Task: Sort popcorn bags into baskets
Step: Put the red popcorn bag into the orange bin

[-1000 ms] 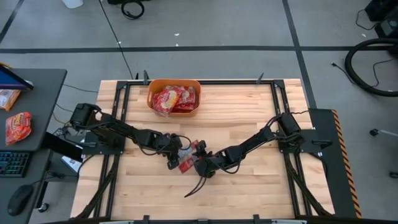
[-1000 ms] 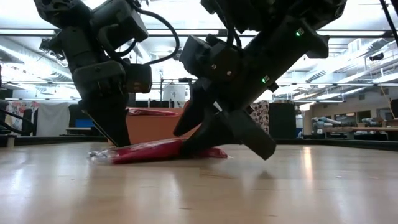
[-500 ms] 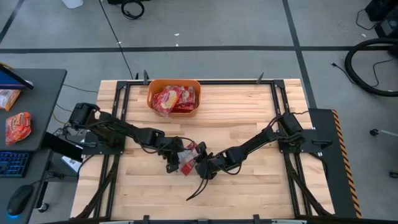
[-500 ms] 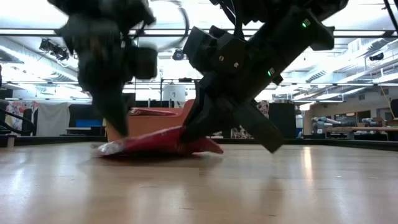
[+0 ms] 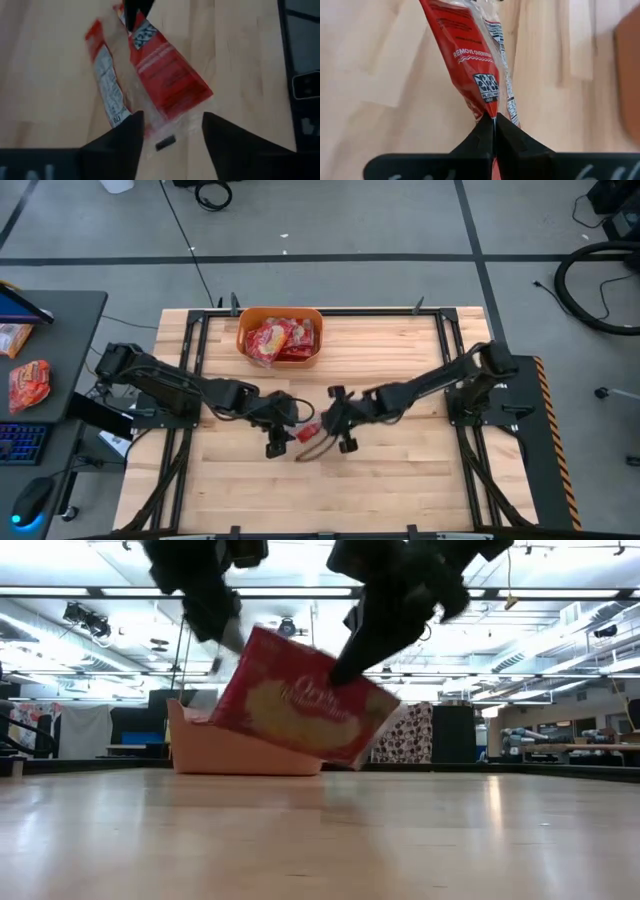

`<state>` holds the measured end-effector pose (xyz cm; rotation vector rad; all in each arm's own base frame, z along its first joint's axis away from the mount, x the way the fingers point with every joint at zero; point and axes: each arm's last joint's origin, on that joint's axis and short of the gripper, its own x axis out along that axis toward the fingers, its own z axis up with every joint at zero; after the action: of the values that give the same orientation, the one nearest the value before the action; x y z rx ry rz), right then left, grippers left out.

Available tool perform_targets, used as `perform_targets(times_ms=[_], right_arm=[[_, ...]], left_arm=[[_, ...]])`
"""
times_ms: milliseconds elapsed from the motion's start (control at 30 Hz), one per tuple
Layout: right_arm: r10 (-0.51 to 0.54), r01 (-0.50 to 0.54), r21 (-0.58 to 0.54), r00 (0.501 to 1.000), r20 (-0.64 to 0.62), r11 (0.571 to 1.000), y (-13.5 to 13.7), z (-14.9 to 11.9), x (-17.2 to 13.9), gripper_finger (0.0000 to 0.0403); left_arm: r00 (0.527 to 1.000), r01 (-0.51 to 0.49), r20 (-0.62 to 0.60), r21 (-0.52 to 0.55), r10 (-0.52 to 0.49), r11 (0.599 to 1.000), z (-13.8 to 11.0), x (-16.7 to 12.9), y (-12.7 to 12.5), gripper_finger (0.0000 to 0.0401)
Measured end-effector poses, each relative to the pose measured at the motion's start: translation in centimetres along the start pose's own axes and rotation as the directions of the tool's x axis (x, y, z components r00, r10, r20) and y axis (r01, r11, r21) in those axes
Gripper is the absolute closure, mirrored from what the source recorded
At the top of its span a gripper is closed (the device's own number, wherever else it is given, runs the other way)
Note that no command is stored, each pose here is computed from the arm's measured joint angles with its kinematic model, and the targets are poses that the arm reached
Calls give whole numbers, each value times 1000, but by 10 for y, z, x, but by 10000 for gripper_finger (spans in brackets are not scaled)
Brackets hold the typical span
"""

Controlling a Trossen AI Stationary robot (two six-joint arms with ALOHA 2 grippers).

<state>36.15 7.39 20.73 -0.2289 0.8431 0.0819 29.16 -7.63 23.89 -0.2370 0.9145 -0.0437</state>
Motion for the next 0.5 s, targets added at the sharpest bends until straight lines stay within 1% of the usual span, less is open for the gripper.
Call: perform_targets(times_ms=[133,233,300,367,433,500], right_arm=[[71,-72,178,997,15,981,-23,2,-23,395],[84,-93,252,995,46,963,-37,4,-38,395],[83,-98,269,994,67,958,-43,5,-45,395],[91,-114,279,991,93,954,-47,7,-52,395],[102,-133,303,988,113,944,-50,8,-57,395],[131,-166,329,983,126,930,-52,9,-58,395]], left_arm=[[1000,-20,0,97,20,995,6,-5,-3,153],[998,-58,27,157,55,986,8,-6,-3,133],[994,-105,42,165,100,981,9,-6,-1,130],[986,-162,63,147,154,976,9,-7,0,134],[979,-194,80,132,185,972,10,-7,2,145],[977,-206,87,129,196,970,11,-7,3,163]])
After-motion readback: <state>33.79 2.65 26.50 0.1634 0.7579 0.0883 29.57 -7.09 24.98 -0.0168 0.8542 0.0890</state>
